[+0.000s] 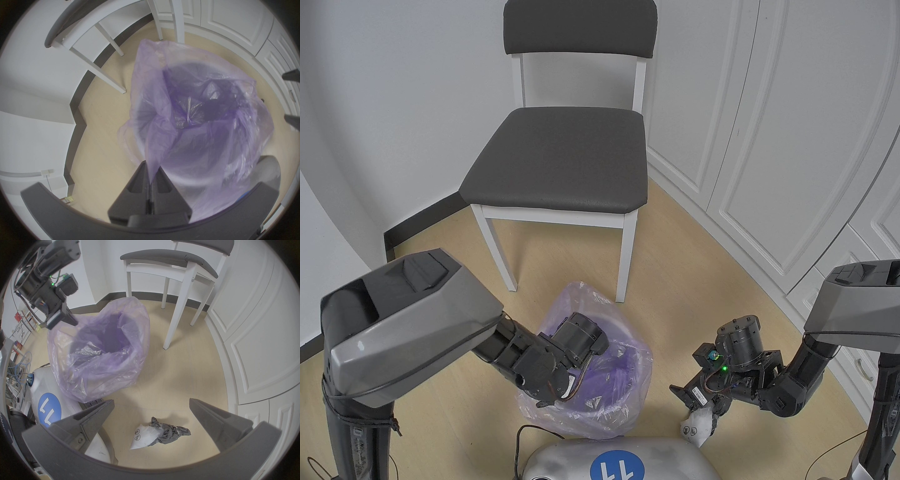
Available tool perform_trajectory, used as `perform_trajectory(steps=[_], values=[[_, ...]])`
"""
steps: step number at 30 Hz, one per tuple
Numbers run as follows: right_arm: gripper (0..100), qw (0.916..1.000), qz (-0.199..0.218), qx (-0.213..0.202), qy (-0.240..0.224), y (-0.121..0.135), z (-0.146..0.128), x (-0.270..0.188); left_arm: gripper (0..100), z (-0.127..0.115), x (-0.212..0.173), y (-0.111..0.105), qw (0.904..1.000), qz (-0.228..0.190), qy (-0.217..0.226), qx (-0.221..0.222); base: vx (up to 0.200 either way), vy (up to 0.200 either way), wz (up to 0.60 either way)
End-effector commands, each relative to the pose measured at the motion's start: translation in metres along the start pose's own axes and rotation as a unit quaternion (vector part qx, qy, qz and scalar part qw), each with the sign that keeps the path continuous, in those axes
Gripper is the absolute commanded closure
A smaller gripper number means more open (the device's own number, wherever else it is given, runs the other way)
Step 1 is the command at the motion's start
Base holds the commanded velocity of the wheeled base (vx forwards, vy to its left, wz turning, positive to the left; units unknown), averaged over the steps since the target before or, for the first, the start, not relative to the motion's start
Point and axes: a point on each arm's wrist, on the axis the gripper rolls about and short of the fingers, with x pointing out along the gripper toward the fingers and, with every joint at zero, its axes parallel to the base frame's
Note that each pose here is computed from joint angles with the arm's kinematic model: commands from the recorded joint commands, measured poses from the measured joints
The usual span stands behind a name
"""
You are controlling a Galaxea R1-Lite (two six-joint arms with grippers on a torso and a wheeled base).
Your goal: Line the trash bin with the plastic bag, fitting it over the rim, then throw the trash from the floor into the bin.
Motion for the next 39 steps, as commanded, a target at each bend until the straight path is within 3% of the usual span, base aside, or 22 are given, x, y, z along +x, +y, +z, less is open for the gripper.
perform_trajectory(steps=[1,17,25,34,35,39], values=[[0,1.0,0.0,-0.003,0.0,0.0,0.0,-0.001,100,-0.011,-0.027,0.015,1.0,0.0,-0.01,0.001,0.0,0.0,0.0],[0,1.0,-0.003,-0.007,0.002,0.005,-0.004,0.007,100,-0.048,-0.013,0.023,0.998,0.046,0.041,0.011,0.0,0.0,0.0],[0,0.9999,-0.011,-0.005,-0.011,0.006,-0.004,0.009,100,-0.059,0.012,0.022,0.9962,0.056,0.065,-0.014,0.0,0.0,0.0],[0,0.9995,-0.015,-0.003,-0.027,0.004,0.001,0.002,100,-0.054,0.025,0.033,0.9966,0.037,0.046,-0.058,0.0,0.0,0.0],[0,0.9994,-0.016,-0.003,-0.032,0.004,0.002,0.0,0,-0.055,0.024,0.033,0.9968,0.031,0.047,-0.058,0.0,0.0,0.0],[0,0.9988,-0.016,-0.009,-0.046,0.006,0.004,-0.008,0,-0.061,0.015,0.037,0.9972,0.025,0.047,-0.052,0.0,0.0,0.0]])
